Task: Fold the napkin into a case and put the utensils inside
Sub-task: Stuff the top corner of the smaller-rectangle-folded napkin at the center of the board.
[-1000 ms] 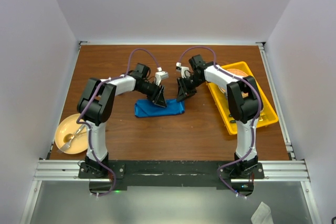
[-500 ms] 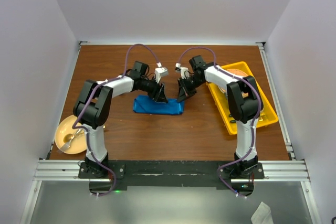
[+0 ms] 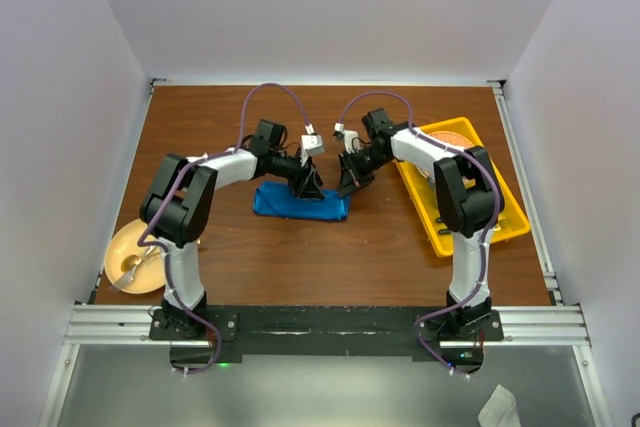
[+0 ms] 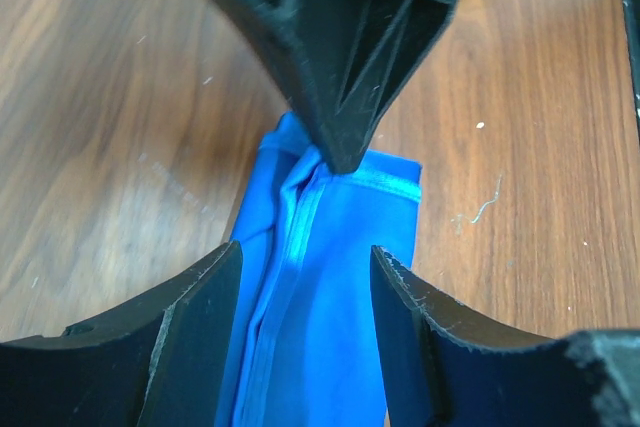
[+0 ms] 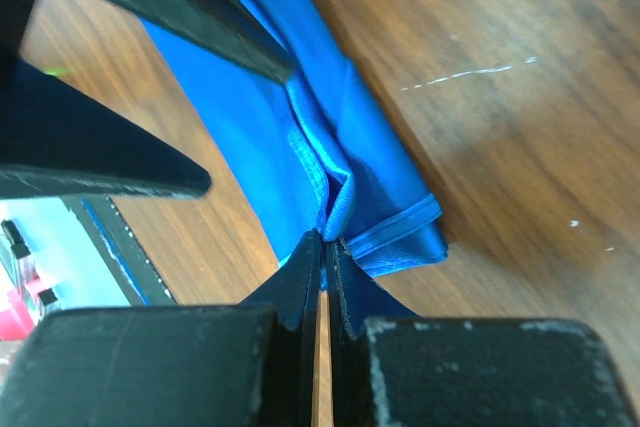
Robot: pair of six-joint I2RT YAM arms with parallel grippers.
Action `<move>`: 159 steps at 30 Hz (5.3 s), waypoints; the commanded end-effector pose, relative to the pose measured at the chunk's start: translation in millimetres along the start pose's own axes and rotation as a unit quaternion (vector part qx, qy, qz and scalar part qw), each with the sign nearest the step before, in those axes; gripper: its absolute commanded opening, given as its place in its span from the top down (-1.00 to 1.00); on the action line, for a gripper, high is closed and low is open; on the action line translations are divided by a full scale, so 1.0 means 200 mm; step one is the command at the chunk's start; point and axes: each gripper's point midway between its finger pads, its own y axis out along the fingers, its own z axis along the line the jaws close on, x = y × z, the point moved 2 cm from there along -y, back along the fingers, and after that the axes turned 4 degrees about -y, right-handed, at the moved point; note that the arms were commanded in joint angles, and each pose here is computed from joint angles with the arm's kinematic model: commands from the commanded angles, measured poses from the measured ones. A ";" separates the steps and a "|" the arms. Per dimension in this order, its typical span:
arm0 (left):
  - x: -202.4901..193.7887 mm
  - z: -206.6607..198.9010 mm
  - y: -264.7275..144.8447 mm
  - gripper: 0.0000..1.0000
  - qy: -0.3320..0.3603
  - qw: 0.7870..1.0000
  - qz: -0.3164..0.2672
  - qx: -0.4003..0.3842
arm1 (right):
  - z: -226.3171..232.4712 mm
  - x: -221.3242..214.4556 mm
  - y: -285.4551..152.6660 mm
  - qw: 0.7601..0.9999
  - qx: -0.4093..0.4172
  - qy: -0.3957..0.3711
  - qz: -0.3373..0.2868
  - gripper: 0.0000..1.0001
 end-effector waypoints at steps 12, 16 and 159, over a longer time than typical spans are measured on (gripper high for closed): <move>0.10 -0.07 0.14 -0.06 0.091 0.994 -0.011 -0.060 | 0.15 0.11 -0.12 0.995 0.038 -0.078 -0.055 1.00; 0.05 -0.08 0.14 0.18 0.077 0.995 0.003 -0.069 | 0.15 0.11 -0.12 0.994 0.037 -0.083 -0.057 1.00; -0.42 -0.03 0.02 1.00 -0.458 0.882 0.057 0.101 | 0.19 0.22 0.15 0.955 -0.227 -0.184 -0.048 1.00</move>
